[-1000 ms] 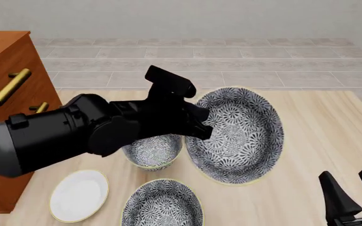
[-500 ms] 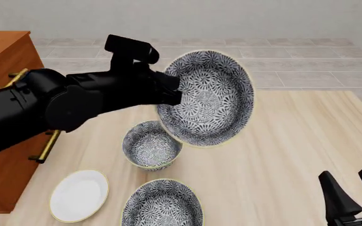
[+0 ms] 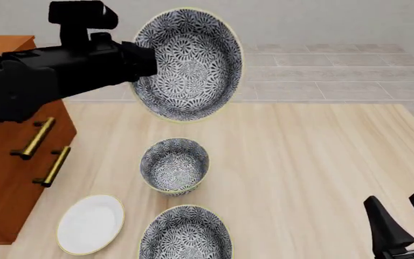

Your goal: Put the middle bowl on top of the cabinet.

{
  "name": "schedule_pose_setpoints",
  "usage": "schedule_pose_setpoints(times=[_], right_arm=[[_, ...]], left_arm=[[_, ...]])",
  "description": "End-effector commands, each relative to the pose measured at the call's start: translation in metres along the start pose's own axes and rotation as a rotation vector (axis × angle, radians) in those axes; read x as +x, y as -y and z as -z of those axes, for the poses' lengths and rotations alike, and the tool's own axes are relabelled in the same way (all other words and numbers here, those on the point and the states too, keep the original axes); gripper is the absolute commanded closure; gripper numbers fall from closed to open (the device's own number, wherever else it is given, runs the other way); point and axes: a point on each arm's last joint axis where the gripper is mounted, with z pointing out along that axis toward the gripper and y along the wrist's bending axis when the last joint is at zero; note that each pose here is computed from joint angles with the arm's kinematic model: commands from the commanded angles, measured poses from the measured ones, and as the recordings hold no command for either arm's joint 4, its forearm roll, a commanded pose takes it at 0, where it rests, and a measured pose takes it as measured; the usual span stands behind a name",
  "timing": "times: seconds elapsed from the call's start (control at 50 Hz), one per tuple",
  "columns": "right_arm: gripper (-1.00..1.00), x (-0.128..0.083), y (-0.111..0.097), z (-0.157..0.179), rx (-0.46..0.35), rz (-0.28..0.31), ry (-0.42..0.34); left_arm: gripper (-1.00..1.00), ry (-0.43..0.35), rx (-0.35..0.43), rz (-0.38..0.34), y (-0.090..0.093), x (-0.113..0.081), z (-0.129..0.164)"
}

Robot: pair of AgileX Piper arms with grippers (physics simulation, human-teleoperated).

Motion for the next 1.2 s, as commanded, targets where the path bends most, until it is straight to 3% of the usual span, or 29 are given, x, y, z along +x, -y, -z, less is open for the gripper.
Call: schedule_pose_setpoints(times=[0.02, 0.66, 0.86, 1.2], right_arm=[[-1.00, 0.001, 0.000, 0.000, -0.003, 0.000, -0.001], [-1.00, -0.004, 0.000, 0.001, -0.004, 0.000, 0.004], [-1.00, -0.006, -0.001, 0.001, -0.007, 0.001, 0.009], [-1.00, -0.010, -0.001, 0.002, -0.010, -0.004, 0.015]], left_arm=[[1.00, 0.055, -0.048, 0.033, -0.015, -0.015, 0.016], [1.00, 0.151, -0.167, 0.094, -0.044, -0.038, 0.057], [1.00, 0.192, -0.251, 0.133, -0.063, -0.049, 0.075], [1.00, 0.182, -0.326, 0.146, -0.076, -0.057, 0.089]])
